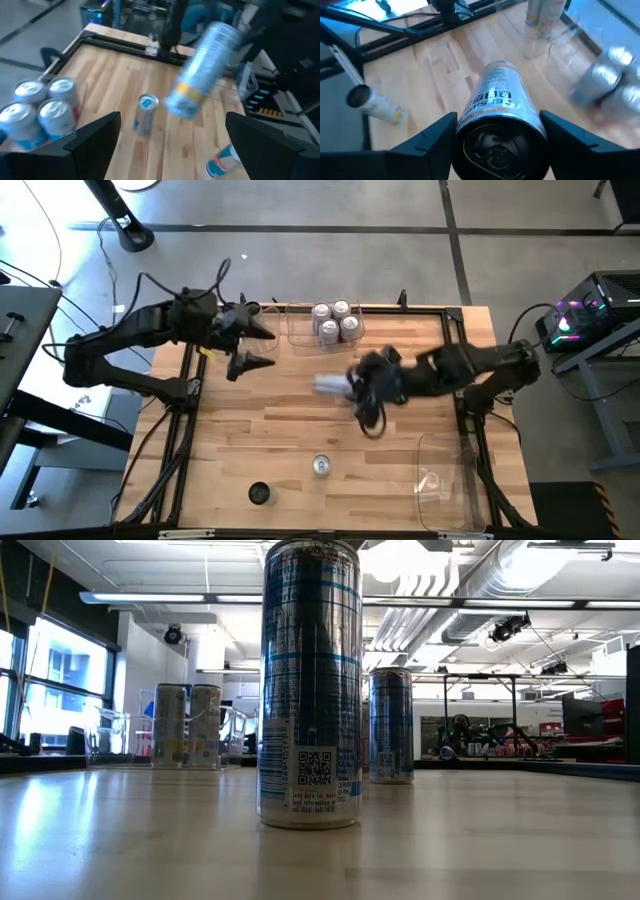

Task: Sort soda cans
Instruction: Put the right white-yellow soda can into the top left transparent bin

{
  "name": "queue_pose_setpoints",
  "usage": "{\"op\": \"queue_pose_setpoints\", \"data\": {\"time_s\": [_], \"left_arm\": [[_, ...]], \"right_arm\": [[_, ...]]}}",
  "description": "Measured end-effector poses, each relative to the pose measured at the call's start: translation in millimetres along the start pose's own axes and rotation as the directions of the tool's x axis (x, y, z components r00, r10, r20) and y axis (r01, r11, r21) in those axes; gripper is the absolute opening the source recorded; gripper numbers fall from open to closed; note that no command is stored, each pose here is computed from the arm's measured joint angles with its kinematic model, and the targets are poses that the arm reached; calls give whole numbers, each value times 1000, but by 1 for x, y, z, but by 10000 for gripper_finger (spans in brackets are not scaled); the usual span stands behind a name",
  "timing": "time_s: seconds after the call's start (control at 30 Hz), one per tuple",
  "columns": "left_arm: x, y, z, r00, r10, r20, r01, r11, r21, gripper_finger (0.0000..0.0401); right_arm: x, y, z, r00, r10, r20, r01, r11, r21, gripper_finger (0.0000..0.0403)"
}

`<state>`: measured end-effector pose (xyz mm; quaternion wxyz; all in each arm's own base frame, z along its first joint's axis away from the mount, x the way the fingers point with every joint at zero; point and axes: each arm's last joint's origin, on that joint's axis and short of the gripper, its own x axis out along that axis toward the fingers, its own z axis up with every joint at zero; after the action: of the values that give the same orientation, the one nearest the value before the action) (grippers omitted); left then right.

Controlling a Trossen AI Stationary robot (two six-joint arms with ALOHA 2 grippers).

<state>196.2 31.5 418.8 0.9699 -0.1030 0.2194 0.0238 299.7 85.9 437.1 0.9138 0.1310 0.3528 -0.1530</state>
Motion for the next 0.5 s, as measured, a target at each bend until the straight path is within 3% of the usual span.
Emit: {"op": "queue_pose_setpoints", "data": {"time_s": [0.2,0.5], "left_arm": [[26,-8,3,1000,-29,-4,29,996,81,353],[78,-16,-3,988,-116,-102,125,989,85,353]], "right_arm": [[19,-21,22,999,46,18,-44,993,-112,235],[62,-27,32,996,78,-40,-85,970,-227,235]]}}
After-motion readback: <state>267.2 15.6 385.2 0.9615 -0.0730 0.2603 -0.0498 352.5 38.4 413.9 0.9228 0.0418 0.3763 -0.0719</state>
